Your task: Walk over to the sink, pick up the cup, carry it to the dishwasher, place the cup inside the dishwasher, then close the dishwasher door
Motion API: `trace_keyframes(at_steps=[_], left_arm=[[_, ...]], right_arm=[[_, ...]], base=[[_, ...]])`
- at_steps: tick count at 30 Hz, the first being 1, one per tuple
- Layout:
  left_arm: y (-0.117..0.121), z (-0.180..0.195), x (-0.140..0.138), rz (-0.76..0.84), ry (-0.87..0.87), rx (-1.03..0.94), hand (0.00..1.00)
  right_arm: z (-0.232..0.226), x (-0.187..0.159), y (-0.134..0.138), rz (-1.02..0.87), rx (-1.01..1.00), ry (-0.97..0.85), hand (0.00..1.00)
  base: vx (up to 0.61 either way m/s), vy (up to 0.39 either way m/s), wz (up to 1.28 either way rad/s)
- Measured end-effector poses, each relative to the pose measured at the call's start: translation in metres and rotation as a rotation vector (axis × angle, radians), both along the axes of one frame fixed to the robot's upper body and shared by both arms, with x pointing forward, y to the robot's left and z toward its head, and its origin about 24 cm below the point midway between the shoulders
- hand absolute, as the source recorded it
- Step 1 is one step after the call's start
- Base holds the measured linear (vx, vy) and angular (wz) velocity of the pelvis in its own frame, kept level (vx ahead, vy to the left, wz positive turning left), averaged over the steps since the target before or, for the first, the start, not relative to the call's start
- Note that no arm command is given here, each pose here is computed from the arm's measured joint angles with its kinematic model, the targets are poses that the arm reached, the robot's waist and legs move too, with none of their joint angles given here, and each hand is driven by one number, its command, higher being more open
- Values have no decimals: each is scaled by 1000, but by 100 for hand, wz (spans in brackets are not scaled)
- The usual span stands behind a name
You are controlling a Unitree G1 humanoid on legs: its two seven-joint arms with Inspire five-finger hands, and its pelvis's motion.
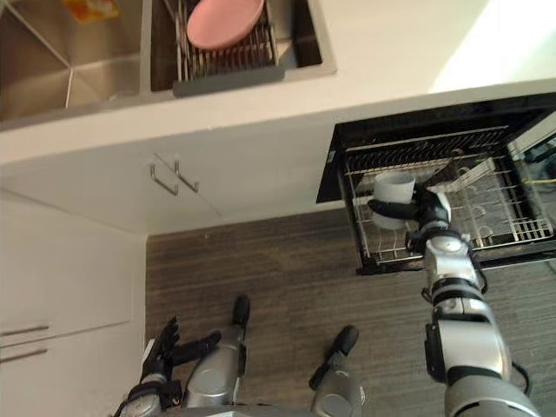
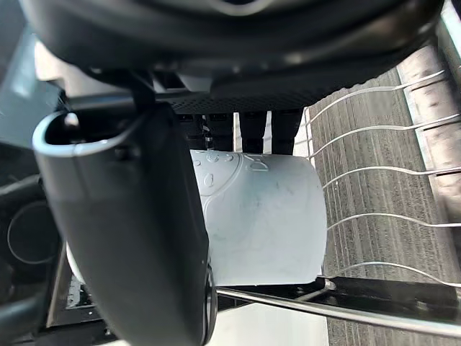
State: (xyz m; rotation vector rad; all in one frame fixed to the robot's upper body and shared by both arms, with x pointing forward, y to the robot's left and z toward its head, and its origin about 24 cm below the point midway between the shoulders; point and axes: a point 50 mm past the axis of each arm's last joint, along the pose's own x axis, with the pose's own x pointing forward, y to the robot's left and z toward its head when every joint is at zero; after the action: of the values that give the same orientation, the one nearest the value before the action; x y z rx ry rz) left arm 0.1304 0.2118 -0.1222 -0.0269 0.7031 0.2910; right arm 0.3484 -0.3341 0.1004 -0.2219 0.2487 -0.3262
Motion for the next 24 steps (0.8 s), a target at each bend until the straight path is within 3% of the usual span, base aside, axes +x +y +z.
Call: trace_keyframes(at_steps=[6,14,15,24], left_arm=[[-1,7,16,-3,-49,-30,100],[-5,9,20,-28,-55,-72,100],[-6,8,20,-25,-56,-83,100],[-9,8,20,-42,-64,-131,100]], right_arm=[[48,8,-20,-36,-47,-48,0],[62,7,-31,-72,-38,3,0],[63,8,-31,-65,-26,7,100],[80,12,-30,-22,-44,-4,100]], base=[[-21,13,11],[-29,3,7],[-51,-18,4],[-43,-33,5]])
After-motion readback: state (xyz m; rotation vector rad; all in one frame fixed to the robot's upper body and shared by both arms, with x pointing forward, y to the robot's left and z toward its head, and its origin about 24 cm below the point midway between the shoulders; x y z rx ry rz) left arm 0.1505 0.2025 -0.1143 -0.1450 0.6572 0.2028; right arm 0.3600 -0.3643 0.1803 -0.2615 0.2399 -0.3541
